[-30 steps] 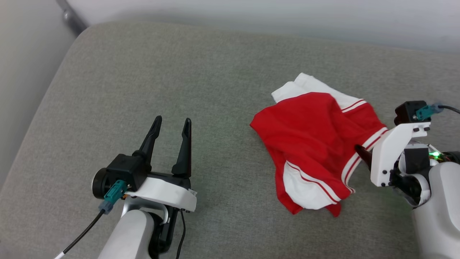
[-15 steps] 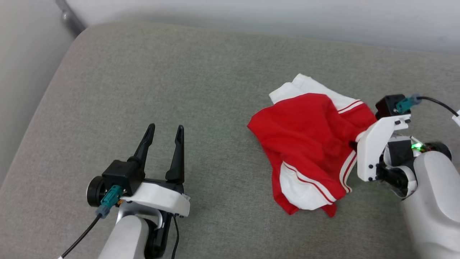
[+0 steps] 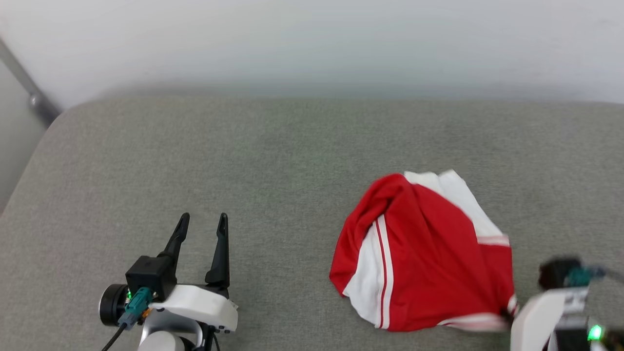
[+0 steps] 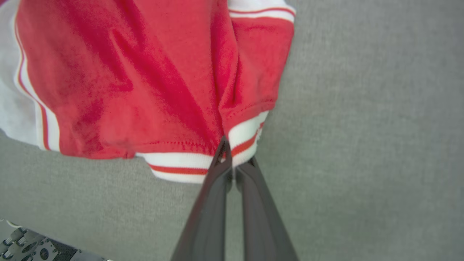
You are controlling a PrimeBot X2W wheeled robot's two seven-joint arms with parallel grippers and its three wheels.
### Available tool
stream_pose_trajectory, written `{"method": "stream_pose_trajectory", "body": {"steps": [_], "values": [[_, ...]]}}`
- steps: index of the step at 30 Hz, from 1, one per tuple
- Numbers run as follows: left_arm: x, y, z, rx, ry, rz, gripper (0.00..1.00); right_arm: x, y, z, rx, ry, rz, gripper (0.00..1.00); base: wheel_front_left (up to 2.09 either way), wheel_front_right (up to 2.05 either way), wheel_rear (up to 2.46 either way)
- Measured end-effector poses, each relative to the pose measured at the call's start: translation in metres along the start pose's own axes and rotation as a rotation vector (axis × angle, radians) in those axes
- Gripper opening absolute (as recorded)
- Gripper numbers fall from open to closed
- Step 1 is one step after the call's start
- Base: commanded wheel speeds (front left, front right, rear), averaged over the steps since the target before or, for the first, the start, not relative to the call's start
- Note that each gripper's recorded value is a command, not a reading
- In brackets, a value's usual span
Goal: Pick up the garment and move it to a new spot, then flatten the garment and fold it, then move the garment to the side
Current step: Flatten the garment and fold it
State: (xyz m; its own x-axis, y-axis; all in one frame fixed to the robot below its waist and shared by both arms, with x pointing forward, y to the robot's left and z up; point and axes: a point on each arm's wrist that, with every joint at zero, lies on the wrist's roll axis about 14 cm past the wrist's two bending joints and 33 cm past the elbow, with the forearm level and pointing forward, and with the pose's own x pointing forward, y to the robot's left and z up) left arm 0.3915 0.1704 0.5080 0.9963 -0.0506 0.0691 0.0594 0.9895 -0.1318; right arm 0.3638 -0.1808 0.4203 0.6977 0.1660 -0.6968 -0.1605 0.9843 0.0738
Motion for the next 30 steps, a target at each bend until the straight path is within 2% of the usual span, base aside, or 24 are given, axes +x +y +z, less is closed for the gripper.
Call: {"method": "stream_pose_trajectory", "body": {"steps": [3,4,5,6,8,13,22,30], "values": [[-0.004,-0.005,0.001,0.002,0.006,-0.017,1.0,-0.017,0.009,-0.062,0.093,0.111,-0.001,0.0,0.0,0.0,0.0],[-0.004,-0.007,0.002,0.003,0.007,-0.022,1.0,-0.021,0.013,-0.079,0.127,0.14,0.004,0.17,0.0,0.0,0.0],[-0.005,-0.008,0.003,0.004,0.007,-0.024,1.0,-0.023,0.018,-0.09,0.163,0.154,0.015,0.46,0.0,0.0,0.0],[-0.005,-0.009,0.004,0.003,0.007,-0.029,1.0,-0.025,0.021,-0.098,0.178,0.158,0.016,1.0,0.0,0.0,0.0],[-0.007,-0.01,0.003,0.0,0.017,-0.029,1.0,-0.025,0.019,-0.095,0.204,0.103,0.004,1.0,0.0,0.0,0.0],[-0.014,-0.009,0.002,0.003,0.028,-0.024,1.0,-0.031,-0.001,-0.05,0.215,-0.18,-0.062,1.0,0.0,0.0,0.0],[-0.028,0.001,0.002,0.006,0.039,0.01,1.0,-0.056,-0.014,0.018,0.088,-0.536,-0.131,1.0,0.0,0.0,0.0],[-0.038,0.002,0.0,0.007,0.056,0.022,1.0,-0.071,0.011,0.068,-0.022,-0.742,-0.083,1.0,0.0,0.0,0.0]]}}
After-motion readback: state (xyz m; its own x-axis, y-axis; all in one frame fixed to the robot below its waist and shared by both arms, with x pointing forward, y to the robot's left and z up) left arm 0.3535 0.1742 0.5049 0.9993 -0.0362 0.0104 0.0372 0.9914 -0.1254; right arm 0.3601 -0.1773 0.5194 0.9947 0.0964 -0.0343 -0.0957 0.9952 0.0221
